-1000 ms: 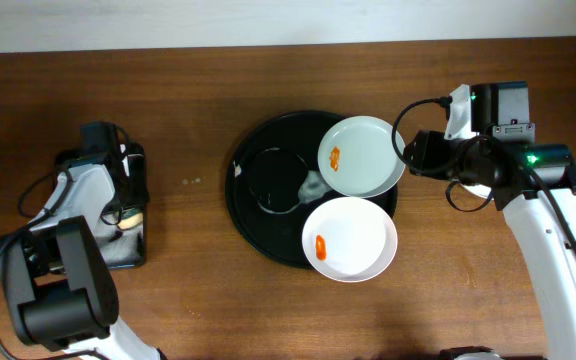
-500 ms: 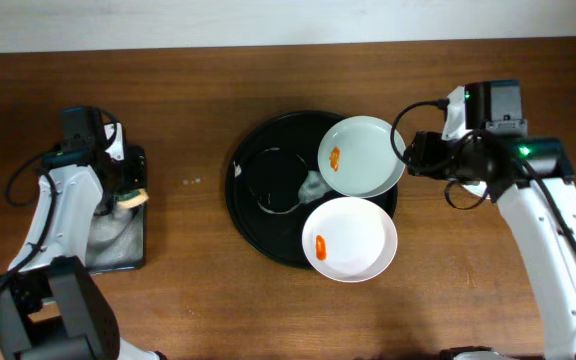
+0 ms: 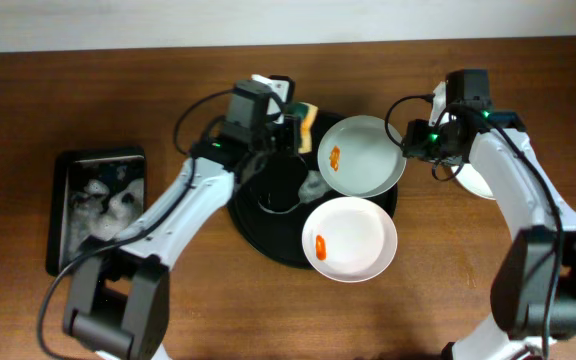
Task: Clean dirty plates on tray and stack at the side
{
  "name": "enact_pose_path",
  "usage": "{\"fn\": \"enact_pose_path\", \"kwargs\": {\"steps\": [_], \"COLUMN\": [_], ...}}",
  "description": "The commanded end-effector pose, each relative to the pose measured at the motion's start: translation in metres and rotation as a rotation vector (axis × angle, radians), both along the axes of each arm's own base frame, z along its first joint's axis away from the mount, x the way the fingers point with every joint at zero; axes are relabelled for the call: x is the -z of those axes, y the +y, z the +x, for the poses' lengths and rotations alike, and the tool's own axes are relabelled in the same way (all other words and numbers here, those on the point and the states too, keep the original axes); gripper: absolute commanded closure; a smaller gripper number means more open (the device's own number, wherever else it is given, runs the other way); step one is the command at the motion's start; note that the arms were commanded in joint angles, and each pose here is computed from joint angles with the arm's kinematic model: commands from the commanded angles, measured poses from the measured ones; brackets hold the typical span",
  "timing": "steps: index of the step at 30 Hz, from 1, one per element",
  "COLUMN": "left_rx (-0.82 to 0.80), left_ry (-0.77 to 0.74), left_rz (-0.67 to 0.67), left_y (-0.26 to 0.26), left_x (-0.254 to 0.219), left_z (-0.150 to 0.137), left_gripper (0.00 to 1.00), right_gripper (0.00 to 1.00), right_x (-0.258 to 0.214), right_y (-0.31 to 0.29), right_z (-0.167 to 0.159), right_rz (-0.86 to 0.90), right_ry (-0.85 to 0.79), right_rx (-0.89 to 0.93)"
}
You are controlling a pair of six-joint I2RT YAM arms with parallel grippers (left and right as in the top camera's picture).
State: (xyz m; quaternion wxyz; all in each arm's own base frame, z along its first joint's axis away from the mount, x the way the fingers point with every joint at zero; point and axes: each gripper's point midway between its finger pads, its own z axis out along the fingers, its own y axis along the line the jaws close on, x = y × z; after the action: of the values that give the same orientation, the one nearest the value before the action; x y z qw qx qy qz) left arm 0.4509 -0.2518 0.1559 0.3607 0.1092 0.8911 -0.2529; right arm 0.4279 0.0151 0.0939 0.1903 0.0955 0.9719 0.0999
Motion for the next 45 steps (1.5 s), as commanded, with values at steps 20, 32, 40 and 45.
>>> {"fn": "enact_pose_path", "kwargs": {"steps": [20,32,40,45], "left_rx": [0.099,0.071,0.013,-0.003], "left_ry": [0.133,0.161,0.094,0.013], "left_rz": [-0.169,-0.128,0.148,0.293], "left_y": [-0.112,-0.1,-0.061,-0.045], "left_x": [0.098,0.108,0.139,0.133], "left_z": [-0.017,-0.016,-0.008,0.008], "left_gripper": [1.0,1.0,1.0,1.0], "right_gripper": [0.71,0.96,0.96,0.96], "right_x": [0.042,0.066,0.067,0.065], "right_y": [0.007,0.028,0.044,0.042], "right_z": [0.02,-0.005,-0.008,-0.011], "right_rz": [0.068,0.073,0.043,-0.004], "right_ry": [0.013,0.15,0.154,0.162], "right_rx": [-0.05,-0.061,-0.102,-0.101]}}
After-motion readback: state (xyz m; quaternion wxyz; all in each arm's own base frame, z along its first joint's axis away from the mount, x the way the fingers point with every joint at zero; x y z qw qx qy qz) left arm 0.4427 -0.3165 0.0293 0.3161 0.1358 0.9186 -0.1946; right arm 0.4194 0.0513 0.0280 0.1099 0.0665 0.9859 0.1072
